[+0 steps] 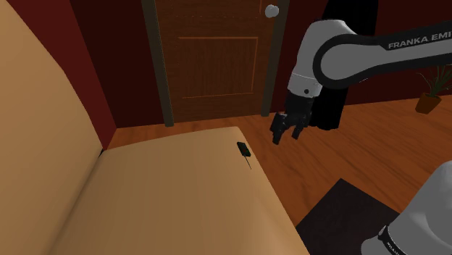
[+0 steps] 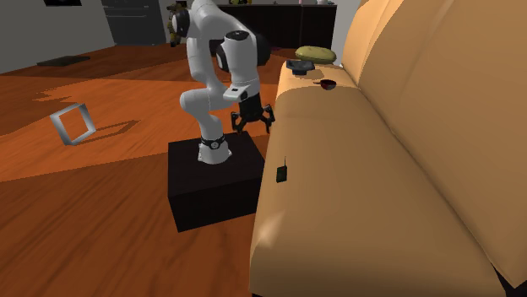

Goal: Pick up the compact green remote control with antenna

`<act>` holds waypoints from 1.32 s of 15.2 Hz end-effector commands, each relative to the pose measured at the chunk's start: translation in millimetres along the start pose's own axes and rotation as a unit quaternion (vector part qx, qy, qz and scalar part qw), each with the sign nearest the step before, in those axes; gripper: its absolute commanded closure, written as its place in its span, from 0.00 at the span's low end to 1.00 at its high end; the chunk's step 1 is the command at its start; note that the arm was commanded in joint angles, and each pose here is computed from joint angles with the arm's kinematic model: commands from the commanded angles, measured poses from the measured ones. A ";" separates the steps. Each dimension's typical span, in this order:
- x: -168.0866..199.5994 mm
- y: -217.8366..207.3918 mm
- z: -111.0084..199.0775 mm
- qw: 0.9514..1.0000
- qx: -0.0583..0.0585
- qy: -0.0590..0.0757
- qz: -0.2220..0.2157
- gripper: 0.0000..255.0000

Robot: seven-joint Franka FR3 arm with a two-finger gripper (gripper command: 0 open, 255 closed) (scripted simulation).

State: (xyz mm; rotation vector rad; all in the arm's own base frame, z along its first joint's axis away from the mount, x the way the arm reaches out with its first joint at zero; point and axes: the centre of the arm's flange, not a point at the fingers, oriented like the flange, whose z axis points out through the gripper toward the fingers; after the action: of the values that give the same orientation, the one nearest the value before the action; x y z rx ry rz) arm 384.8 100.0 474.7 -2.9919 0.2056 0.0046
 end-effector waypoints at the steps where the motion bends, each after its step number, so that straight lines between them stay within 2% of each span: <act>1: 15.2 -15.3 12.2 1.000 0.008 0.010 0.010 0.00; 8: 68.9 -59.1 56.6 0.998 0.034 0.039 0.040 0.00; 16: 70.9 -54.5 97.2 0.998 0.035 0.040 0.041 0.00; 18: 70.9 -54.5 97.2 0.998 0.035 0.040 0.041 0.00; 19: 71.1 -54.5 96.8 0.998 0.035 0.040 0.041 1.00; 20: 71.2 -54.5 96.9 0.998 0.035 0.040 0.041 1.00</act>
State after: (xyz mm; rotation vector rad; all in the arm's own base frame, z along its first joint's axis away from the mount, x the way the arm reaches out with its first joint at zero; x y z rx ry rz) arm 463.3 157.5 386.1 -2.9142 0.3297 -0.1114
